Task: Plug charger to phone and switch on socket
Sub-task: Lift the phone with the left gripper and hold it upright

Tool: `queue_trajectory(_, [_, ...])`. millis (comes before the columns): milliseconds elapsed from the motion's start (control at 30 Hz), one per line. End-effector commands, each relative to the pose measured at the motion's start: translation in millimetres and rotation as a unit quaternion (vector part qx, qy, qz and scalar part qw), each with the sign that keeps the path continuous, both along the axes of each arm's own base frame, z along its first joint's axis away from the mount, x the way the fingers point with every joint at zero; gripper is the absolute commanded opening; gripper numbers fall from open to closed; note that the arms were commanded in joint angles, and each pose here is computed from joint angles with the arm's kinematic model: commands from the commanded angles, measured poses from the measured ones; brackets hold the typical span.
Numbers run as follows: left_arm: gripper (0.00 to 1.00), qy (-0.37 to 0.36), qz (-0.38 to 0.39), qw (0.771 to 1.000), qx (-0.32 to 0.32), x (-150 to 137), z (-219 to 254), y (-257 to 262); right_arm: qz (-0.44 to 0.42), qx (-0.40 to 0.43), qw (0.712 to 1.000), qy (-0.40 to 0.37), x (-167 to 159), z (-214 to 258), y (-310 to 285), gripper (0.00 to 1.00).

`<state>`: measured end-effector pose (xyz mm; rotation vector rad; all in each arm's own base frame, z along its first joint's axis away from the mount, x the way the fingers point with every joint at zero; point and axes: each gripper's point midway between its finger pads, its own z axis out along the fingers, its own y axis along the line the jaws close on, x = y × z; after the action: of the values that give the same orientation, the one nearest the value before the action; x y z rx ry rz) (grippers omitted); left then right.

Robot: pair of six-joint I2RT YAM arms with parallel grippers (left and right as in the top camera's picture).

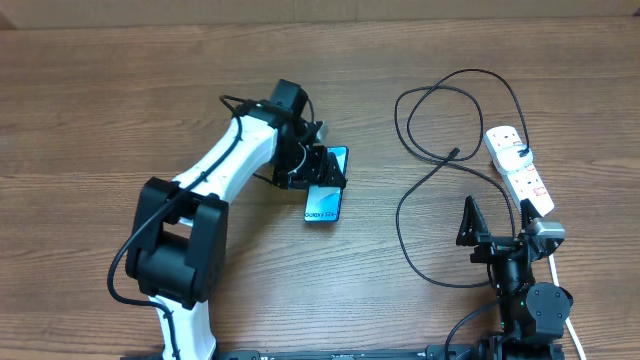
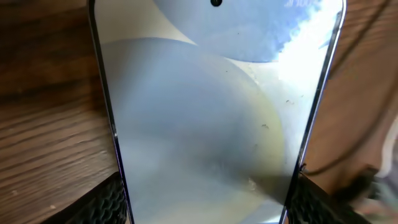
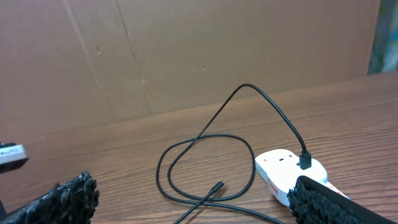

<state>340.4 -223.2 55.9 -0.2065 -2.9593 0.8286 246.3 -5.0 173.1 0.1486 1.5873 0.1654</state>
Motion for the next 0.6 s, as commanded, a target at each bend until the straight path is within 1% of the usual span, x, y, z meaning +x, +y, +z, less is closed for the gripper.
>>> queue_trajectory(0, [0.34, 0.011, 0.0, 0.995, -0.1, 8, 28, -14, -0.004, 0.001, 1.0, -0.002, 0, -2, -1, 1.0])
queue_trajectory(233, [0.34, 0.035, 0.021, 0.975, -0.218, 16, 60, -13, -0.004, 0.001, 1.0, -0.002, 0, -2, -1, 1.0])
queue_trajectory(467, [0.35, 0.044, 0.022, 0.943, -0.33, 24, 96, -14, -0.004, 0.001, 1.0, -0.002, 0, -2, -1, 1.0])
queue_trajectory(567, [0.35, 0.052, 0.027, 0.93, -0.362, 27, 109, -15, -0.004, 0.001, 1.0, -0.002, 0, -2, -1, 1.0])
